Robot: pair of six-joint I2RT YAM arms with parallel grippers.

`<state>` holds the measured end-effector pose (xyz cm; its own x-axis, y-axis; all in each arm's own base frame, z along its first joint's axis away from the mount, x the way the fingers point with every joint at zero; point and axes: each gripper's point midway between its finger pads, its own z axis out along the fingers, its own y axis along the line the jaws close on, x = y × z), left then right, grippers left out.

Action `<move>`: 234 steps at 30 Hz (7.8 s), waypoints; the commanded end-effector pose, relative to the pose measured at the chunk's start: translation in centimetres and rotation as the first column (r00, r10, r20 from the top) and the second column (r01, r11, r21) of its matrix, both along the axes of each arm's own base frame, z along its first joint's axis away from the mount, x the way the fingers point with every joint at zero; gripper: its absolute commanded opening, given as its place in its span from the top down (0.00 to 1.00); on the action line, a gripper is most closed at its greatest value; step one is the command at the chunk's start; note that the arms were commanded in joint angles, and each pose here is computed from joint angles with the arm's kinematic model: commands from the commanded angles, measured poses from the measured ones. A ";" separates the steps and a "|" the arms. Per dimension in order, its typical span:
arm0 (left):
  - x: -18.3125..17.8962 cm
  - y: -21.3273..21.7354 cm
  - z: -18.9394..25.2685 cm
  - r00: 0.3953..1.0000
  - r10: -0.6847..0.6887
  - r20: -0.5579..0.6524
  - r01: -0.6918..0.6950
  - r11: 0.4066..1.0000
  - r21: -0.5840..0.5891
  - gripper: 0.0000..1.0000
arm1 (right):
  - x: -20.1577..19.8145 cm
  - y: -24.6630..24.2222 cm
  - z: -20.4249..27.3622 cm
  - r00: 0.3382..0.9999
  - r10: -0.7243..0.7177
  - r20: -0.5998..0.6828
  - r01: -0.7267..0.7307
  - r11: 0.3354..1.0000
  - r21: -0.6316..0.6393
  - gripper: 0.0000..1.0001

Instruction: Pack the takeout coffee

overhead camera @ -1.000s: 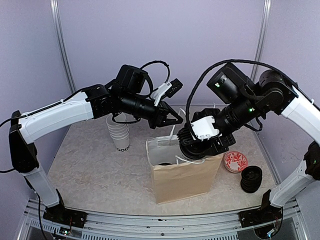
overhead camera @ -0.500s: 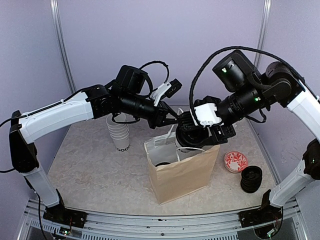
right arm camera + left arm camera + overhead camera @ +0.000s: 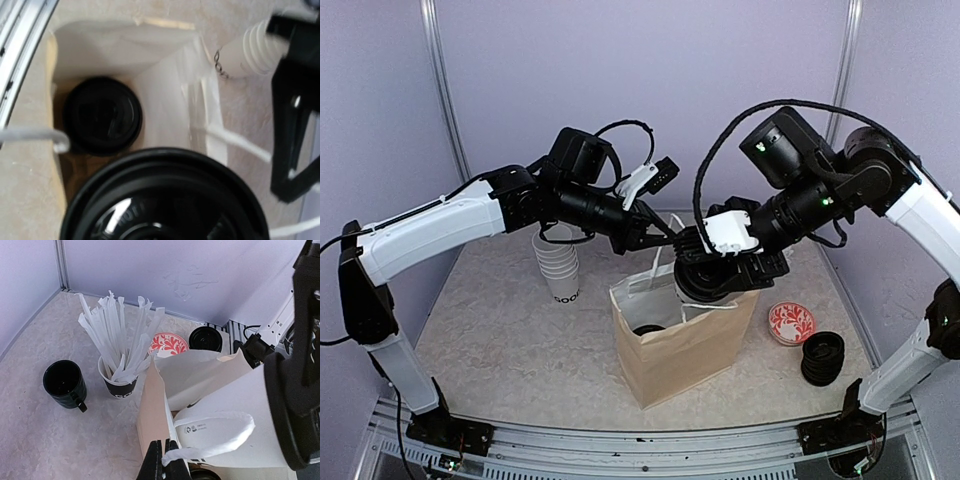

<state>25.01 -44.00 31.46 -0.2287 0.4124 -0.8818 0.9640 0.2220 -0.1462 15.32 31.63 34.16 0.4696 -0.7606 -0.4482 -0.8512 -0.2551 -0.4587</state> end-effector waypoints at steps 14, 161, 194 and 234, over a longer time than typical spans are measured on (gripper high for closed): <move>1.7 -0.8 0.6 0.992 -0.060 0.106 0.053 0.996 0.074 1.00 | -0.8 -0.5 -0.8 0.987 -0.041 -0.157 0.052 0.997 0.064 0.35; -18.4 6.1 -11.6 0.774 -0.448 0.447 0.226 0.856 0.466 0.27 | -8.3 -3.5 -10.6 0.961 0.266 -0.076 -0.273 0.957 -0.095 0.17; -12.7 -2.9 -26.6 0.672 -0.645 0.363 0.228 0.647 0.728 0.10 | -8.9 -5.4 -9.9 0.964 0.243 -0.110 -0.246 0.969 -0.015 0.16; -17.8 2.3 -6.1 0.960 -0.122 0.252 0.156 0.980 -0.121 0.33 | -6.9 -0.2 -0.1 0.951 0.156 -0.268 -0.139 0.987 0.085 0.32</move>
